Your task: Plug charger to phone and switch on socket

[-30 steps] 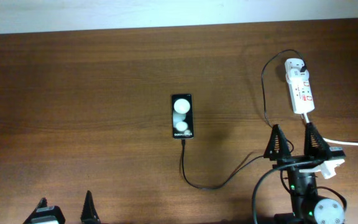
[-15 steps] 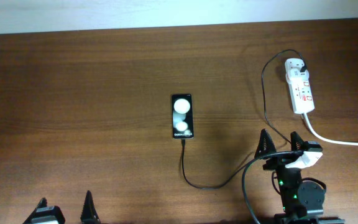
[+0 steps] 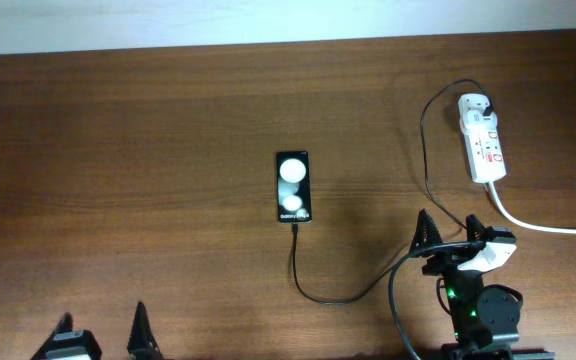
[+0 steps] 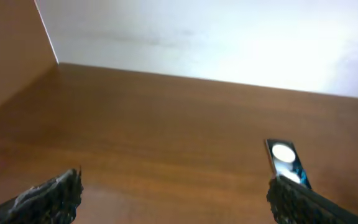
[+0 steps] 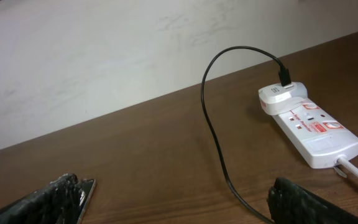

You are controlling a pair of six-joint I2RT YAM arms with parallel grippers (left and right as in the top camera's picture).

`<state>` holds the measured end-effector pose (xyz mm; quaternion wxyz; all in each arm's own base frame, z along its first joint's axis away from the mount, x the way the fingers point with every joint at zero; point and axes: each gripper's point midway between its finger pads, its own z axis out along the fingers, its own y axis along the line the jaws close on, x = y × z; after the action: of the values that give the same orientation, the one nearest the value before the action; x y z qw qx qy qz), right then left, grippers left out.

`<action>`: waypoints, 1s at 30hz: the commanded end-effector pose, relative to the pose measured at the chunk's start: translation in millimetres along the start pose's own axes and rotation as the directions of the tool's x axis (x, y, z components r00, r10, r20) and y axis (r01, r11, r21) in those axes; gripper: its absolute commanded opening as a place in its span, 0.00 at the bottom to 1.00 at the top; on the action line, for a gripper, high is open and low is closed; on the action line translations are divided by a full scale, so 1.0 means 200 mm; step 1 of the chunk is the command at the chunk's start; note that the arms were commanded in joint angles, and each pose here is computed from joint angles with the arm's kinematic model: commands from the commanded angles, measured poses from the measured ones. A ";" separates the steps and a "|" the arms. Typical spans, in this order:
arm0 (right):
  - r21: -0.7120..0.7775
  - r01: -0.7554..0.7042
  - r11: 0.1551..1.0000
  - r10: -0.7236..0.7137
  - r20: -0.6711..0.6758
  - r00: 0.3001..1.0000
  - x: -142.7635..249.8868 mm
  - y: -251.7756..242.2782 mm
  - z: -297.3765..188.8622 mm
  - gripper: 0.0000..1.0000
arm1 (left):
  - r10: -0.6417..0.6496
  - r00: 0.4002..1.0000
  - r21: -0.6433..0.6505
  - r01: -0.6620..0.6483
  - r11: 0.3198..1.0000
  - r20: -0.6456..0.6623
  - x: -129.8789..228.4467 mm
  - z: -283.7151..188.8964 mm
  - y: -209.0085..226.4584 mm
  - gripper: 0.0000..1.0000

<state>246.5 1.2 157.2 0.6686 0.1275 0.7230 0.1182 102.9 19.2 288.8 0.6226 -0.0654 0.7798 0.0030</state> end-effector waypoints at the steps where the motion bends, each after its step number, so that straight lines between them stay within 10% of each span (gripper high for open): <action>1: 0.020 0.006 1.000 -0.006 0.002 1.000 0.01 -0.02 0.00 0.99 | 0.009 1.000 0.004 -0.009 1.000 0.012 0.03 0.13 -0.02 0.99; 14: 0.020 0.006 1.000 -0.006 0.002 1.000 0.01 -0.02 0.00 0.99 | -0.035 0.964 0.035 0.026 0.999 0.265 0.19 0.71 -0.09 0.99; 30: 0.021 0.006 1.000 -0.006 0.002 1.000 0.01 -0.02 0.00 0.99 | 0.061 0.987 0.094 -0.076 0.993 0.146 0.50 0.83 -0.15 0.99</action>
<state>246.4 1.2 157.0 0.6682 0.1277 0.7233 0.1180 245.8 -0.6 160.5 0.6819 -0.0337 0.7305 -0.0133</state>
